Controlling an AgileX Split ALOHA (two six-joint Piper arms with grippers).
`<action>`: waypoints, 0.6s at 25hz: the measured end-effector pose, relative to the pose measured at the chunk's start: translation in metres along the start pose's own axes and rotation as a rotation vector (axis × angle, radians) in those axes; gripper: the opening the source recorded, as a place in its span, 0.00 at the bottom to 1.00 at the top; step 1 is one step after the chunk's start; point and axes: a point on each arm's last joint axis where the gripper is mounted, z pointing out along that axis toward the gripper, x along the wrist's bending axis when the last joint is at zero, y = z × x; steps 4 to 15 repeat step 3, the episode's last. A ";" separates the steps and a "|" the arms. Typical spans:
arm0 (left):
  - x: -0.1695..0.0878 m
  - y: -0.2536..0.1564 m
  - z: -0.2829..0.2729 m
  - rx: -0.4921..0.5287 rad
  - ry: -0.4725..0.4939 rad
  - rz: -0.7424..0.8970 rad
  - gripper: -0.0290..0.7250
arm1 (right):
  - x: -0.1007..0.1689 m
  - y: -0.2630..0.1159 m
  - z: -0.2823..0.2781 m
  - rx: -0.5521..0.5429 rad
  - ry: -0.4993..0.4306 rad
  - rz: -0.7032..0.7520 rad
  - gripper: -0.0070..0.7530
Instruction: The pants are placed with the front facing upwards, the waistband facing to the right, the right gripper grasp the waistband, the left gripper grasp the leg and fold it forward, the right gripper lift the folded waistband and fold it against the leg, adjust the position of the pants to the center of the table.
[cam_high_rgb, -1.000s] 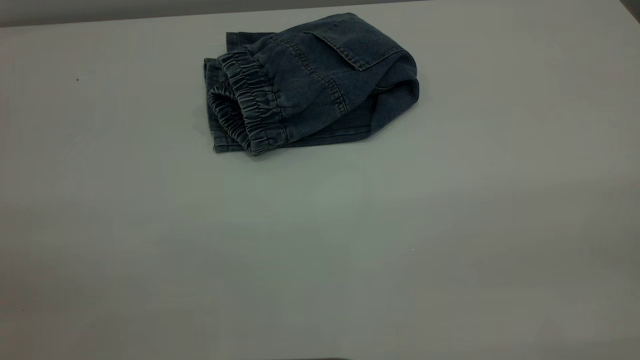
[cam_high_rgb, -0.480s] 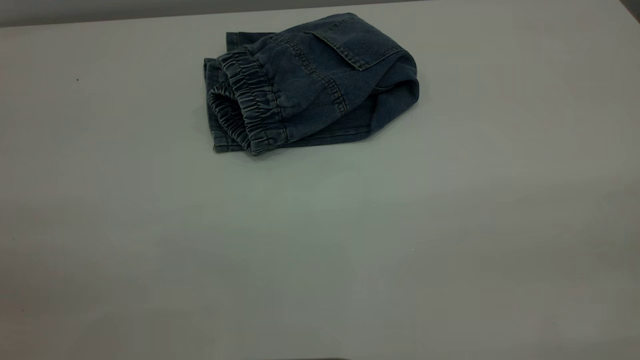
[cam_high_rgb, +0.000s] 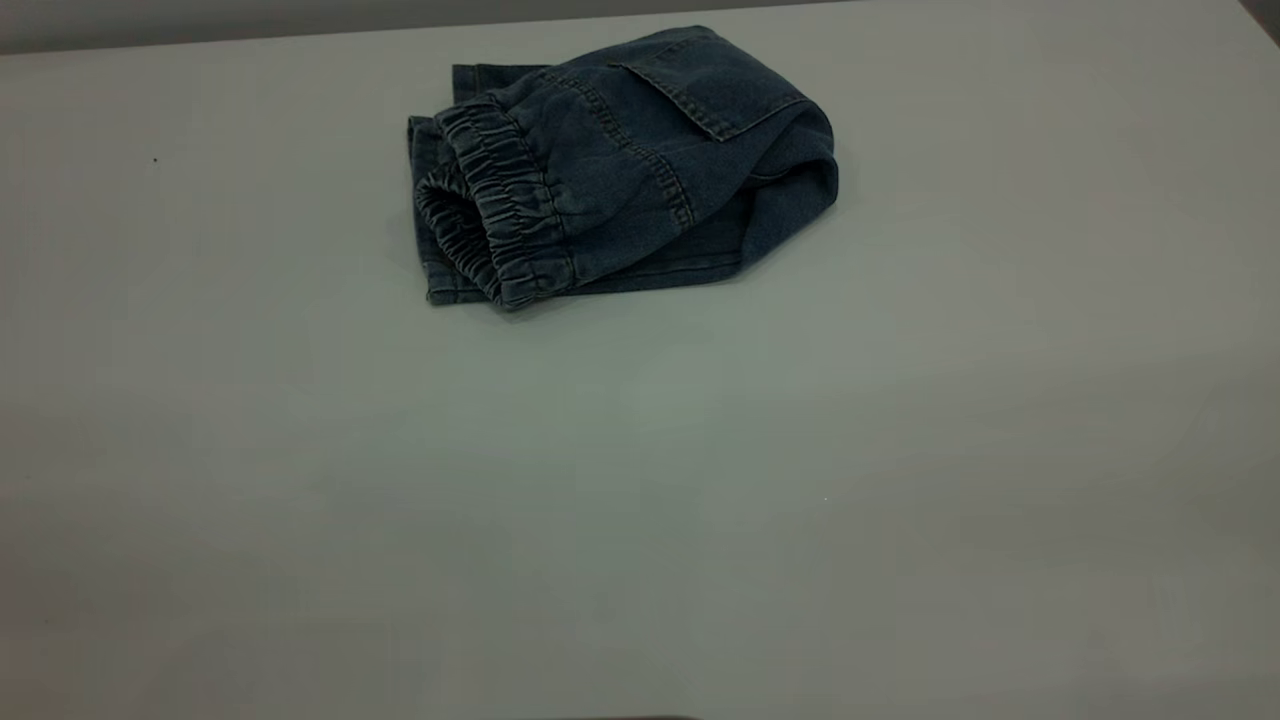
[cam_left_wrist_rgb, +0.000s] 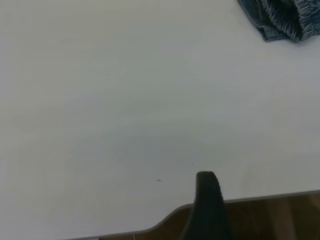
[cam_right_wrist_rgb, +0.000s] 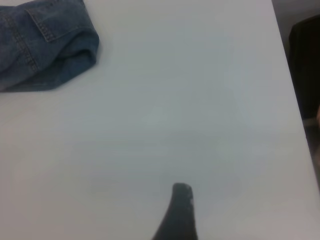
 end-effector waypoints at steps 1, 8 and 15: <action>0.000 0.000 0.000 0.000 0.000 0.000 0.69 | 0.000 0.000 0.000 0.000 0.000 0.000 0.78; 0.000 0.000 0.000 0.000 0.000 0.000 0.69 | 0.000 0.000 0.000 0.000 0.001 0.000 0.78; 0.000 0.000 0.000 0.000 0.000 0.000 0.69 | 0.000 0.000 0.000 0.000 0.001 0.000 0.78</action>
